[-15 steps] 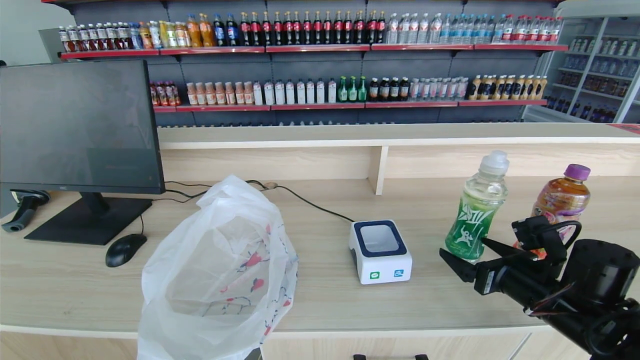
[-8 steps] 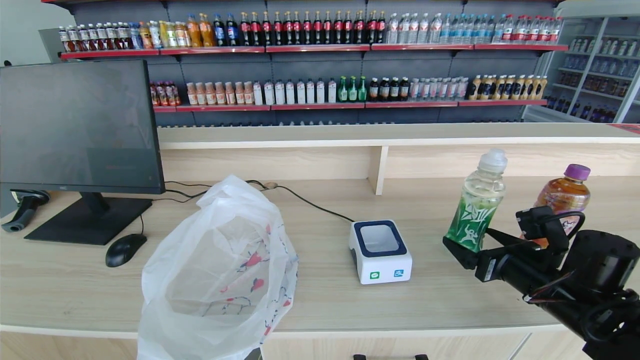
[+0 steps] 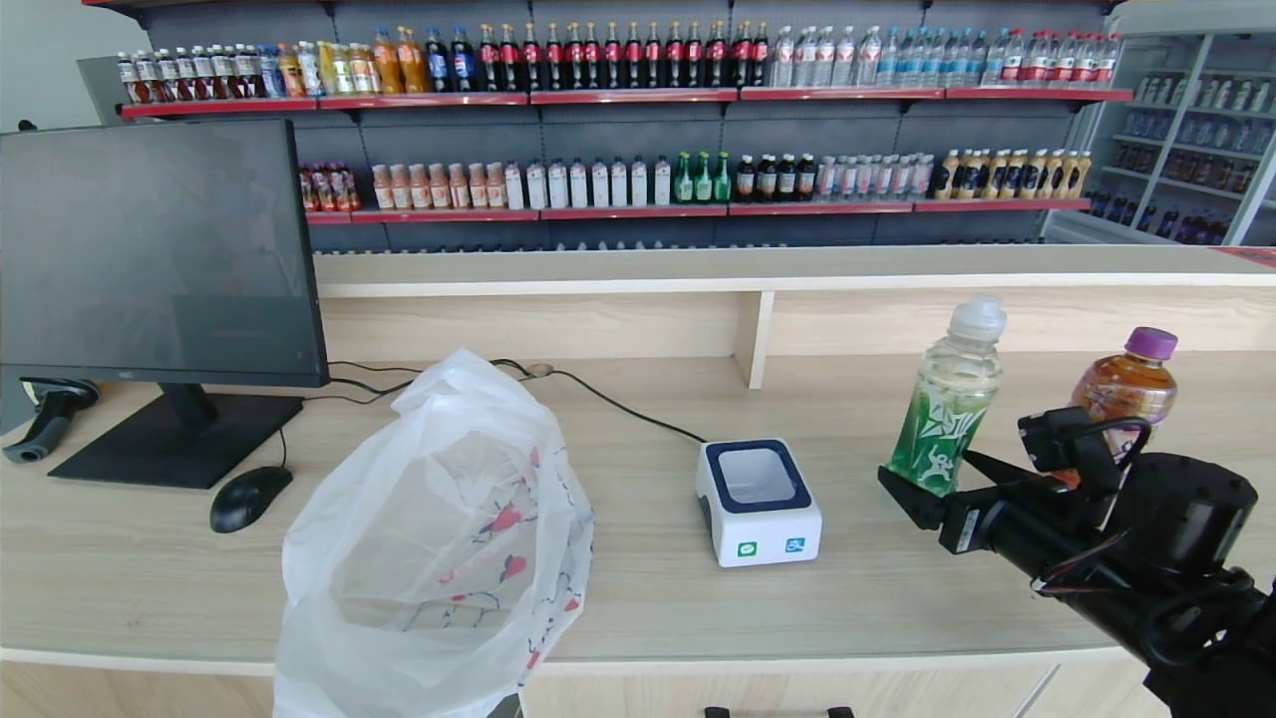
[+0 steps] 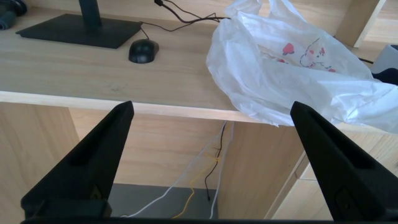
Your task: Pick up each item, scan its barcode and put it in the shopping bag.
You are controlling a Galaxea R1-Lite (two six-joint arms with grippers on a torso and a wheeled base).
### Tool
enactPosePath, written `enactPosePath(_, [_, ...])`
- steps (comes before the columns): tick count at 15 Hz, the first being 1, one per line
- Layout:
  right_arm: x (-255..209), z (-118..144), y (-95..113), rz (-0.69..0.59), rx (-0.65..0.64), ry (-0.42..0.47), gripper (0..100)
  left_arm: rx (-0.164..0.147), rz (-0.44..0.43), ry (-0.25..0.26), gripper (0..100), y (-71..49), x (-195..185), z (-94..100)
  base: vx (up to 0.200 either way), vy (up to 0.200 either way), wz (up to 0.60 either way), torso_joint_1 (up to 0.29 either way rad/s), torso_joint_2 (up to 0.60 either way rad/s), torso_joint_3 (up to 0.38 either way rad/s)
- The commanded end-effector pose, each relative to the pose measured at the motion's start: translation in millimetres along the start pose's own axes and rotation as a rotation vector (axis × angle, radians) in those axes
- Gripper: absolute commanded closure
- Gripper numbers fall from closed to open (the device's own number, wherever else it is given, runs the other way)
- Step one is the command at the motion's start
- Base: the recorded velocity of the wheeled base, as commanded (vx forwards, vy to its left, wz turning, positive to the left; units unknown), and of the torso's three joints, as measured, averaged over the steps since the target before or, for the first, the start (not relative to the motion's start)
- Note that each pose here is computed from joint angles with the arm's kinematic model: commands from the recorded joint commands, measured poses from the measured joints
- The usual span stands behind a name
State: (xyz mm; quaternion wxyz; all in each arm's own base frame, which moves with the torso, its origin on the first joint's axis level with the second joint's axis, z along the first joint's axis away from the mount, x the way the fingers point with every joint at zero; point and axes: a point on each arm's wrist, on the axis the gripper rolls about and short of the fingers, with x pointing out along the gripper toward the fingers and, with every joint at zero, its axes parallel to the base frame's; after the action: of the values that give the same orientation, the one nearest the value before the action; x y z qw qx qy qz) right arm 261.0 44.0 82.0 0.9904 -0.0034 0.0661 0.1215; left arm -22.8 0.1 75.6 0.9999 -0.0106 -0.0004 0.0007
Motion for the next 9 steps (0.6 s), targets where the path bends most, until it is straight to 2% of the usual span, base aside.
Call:
enactPosePath(1, [3,-1,-4,-0.014,0.004,-0.001,0,0.000,0.000,-0.001,0,0.0,0,0.0,0.000,0.000,0.00,0.000,0.00,0.000])
enactPosePath(4, [14,5,-3,-0.008,0.001,-0.037,0,0.000,0.000,-0.001,0,0.0,0,0.0,0.000,0.000,0.00,0.000,0.00,0.000])
enactPosePath(9, [22,2,-6,-0.012,0.009,-0.037,0,0.000,0.000,-0.001,0,0.0,0,0.0,0.000,0.000,0.00,0.000,0.00,0.000])
